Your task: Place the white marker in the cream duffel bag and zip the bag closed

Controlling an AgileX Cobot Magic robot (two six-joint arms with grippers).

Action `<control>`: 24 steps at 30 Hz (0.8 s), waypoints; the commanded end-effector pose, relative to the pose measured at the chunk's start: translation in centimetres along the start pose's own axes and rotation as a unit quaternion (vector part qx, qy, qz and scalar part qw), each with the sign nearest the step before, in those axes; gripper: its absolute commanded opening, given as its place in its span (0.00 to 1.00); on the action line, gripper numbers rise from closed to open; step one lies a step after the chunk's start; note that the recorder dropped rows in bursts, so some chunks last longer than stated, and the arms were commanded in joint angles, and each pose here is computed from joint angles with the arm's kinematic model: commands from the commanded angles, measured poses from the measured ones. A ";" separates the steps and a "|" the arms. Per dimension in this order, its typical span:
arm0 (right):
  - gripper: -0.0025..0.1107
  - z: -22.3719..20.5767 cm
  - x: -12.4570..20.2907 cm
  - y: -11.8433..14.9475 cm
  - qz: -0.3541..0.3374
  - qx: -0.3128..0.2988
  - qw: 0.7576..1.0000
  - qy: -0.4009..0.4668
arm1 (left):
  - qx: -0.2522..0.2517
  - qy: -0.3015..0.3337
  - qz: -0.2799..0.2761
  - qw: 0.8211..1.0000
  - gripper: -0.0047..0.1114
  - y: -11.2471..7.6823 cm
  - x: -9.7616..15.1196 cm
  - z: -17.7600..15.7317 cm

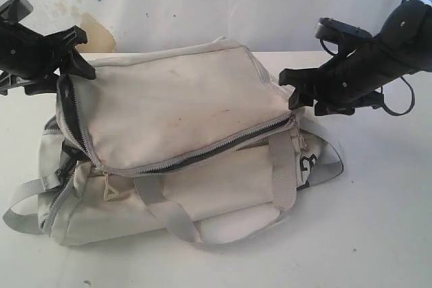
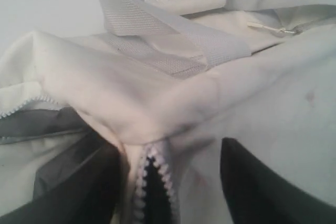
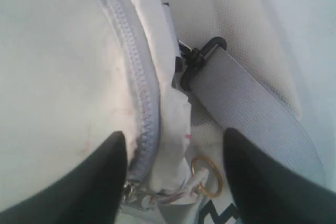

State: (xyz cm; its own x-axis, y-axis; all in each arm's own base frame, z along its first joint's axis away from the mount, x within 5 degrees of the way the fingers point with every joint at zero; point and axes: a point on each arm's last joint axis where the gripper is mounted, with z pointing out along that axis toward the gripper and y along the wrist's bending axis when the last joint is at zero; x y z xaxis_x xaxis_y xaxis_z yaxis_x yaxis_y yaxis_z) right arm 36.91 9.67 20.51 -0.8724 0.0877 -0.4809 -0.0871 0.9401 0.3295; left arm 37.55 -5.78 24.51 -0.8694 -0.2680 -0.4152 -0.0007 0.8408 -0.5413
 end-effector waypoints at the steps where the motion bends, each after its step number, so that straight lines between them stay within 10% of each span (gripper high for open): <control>1: 0.63 -1.2 0.2 0.2 -0.036 -0.004 0.999 0.014 | -0.004 -0.012 0.028 1.000 0.72 -0.3 -0.3 -0.9; 17: 0.59 -2.7 2.3 -0.2 -0.237 -0.001 0.961 0.140 | -0.027 0.041 0.146 0.988 0.71 -1.8 1.3 -5.2; 24: 0.42 -1.0 1.7 -0.8 -0.265 0.017 0.960 0.090 | -0.008 0.123 0.145 0.982 0.64 -2.3 3.1 -6.4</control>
State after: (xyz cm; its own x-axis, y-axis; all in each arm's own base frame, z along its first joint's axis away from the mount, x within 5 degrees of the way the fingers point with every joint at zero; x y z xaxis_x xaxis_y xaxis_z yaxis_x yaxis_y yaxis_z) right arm 34.50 8.92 20.89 -0.7935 -0.4589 -0.3997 -0.5266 0.8470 0.0728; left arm 32.64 -5.46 28.69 -0.9116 0.0722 -0.4047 0.2471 0.8830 -0.3990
